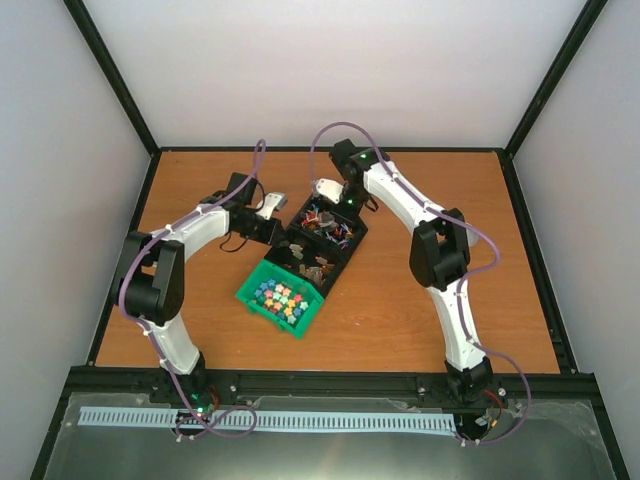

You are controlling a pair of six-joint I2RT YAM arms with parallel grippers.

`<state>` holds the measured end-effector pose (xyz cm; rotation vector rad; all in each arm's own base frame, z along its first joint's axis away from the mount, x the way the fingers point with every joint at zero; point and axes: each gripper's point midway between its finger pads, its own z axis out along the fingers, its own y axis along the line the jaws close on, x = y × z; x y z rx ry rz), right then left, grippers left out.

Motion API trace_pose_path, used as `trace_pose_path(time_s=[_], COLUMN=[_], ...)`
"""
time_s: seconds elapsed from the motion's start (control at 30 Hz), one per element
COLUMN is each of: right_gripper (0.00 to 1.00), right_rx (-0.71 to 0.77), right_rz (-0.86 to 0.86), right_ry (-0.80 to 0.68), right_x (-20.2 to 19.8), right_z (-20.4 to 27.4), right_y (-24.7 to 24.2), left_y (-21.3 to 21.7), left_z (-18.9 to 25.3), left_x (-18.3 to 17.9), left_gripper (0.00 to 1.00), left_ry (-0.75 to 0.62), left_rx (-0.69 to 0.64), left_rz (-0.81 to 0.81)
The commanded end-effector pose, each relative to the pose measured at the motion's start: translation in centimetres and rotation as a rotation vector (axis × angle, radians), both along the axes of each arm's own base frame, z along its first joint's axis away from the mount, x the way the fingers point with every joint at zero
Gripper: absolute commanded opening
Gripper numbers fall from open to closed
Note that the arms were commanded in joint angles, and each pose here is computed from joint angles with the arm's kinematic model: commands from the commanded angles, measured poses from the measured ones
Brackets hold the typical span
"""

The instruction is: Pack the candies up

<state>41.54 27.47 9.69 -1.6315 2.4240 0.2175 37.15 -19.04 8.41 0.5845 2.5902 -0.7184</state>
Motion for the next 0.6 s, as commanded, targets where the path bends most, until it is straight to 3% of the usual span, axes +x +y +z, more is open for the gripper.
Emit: trace_pose_path(time_s=[0.0,0.23,0.57], right_gripper=[0.03,0.03,0.03], right_rx=[0.091,0.262,0.398], right_rz=[0.001,0.005,-0.034], right_ry=[0.124,0.006,-0.072], right_x=[-2.5,-2.6,-2.6], right_z=[-3.0,-0.9,1.4], right_y=[1.9,3.3,0.9], left_y=[-1.8,-1.1,1.4], left_z=[0.2,-0.4,-0.5], left_x=[0.5,0.6,1.5], left_gripper=[0.01,0.01,0.01], left_ry=[-0.040,-0.015,0.006], left_rx=[-0.028,-0.007,-0.011], left_rz=[-0.082,-0.047,0.045])
